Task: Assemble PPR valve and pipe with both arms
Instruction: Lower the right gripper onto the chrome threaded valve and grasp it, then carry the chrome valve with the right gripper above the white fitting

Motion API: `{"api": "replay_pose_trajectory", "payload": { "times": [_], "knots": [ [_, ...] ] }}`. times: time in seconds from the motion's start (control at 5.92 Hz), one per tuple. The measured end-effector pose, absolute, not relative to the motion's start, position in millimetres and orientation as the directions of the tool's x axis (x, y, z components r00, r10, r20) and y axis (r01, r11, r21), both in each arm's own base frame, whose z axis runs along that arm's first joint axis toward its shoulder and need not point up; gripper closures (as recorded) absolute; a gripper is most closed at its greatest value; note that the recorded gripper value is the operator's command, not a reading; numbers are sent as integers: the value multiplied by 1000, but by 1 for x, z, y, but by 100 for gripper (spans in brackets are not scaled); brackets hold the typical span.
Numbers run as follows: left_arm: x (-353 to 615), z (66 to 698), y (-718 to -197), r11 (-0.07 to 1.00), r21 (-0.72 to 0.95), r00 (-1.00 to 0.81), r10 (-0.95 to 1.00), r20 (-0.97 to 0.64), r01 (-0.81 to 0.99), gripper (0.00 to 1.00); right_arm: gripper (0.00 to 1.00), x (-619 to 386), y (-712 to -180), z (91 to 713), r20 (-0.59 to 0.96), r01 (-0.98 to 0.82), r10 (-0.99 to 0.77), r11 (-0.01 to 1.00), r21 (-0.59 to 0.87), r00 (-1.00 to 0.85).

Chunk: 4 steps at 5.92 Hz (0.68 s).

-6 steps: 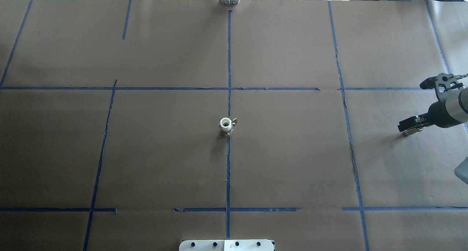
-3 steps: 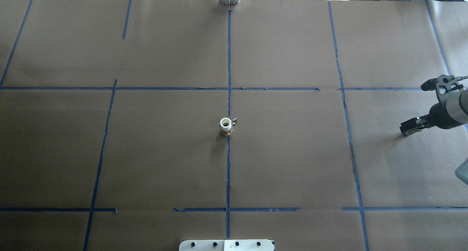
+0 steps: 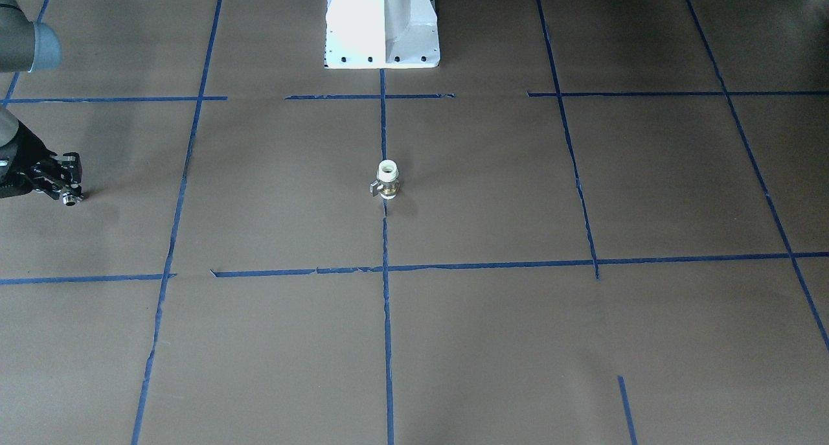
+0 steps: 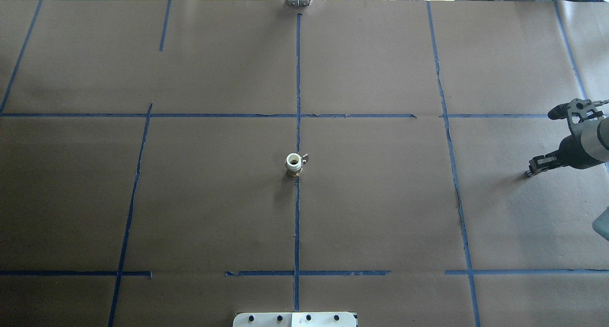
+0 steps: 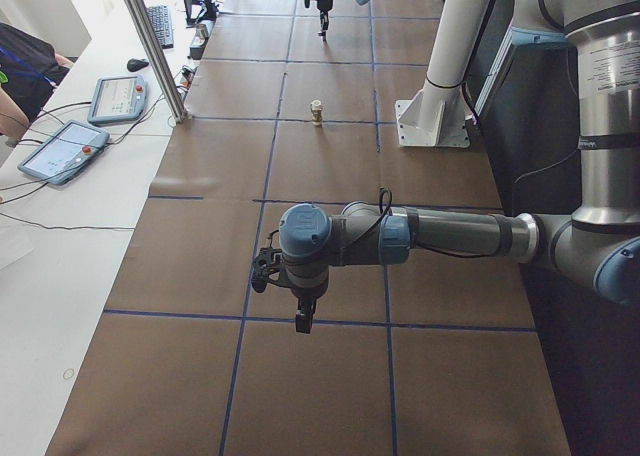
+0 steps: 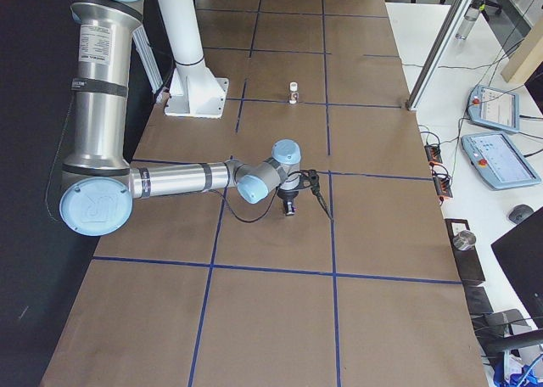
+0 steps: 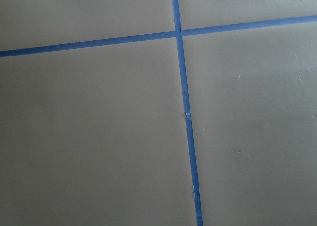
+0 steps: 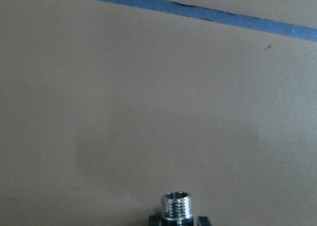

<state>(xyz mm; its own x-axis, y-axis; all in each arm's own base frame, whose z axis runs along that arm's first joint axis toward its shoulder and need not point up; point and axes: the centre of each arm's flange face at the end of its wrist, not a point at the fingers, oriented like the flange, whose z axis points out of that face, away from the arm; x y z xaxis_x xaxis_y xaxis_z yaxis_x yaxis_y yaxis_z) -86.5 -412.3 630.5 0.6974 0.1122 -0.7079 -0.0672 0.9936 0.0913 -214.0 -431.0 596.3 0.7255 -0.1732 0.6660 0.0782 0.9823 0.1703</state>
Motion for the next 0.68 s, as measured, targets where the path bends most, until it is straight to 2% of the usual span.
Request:
{"api": "replay_pose_trajectory", "payload": {
  "times": [0.34, 0.68],
  "knots": [
    [-87, 630, -412, 994, 91, 697, 112, -708, -67, 0, 99, -219, -436, 559, 684, 73, -191, 977, 198, 704],
    [-87, 632, -412, 994, 88, 700, 110, -706, -67, 0, 99, -248, -473, 469, 682, 72, -175, 982, 176, 710]
  ]
}}
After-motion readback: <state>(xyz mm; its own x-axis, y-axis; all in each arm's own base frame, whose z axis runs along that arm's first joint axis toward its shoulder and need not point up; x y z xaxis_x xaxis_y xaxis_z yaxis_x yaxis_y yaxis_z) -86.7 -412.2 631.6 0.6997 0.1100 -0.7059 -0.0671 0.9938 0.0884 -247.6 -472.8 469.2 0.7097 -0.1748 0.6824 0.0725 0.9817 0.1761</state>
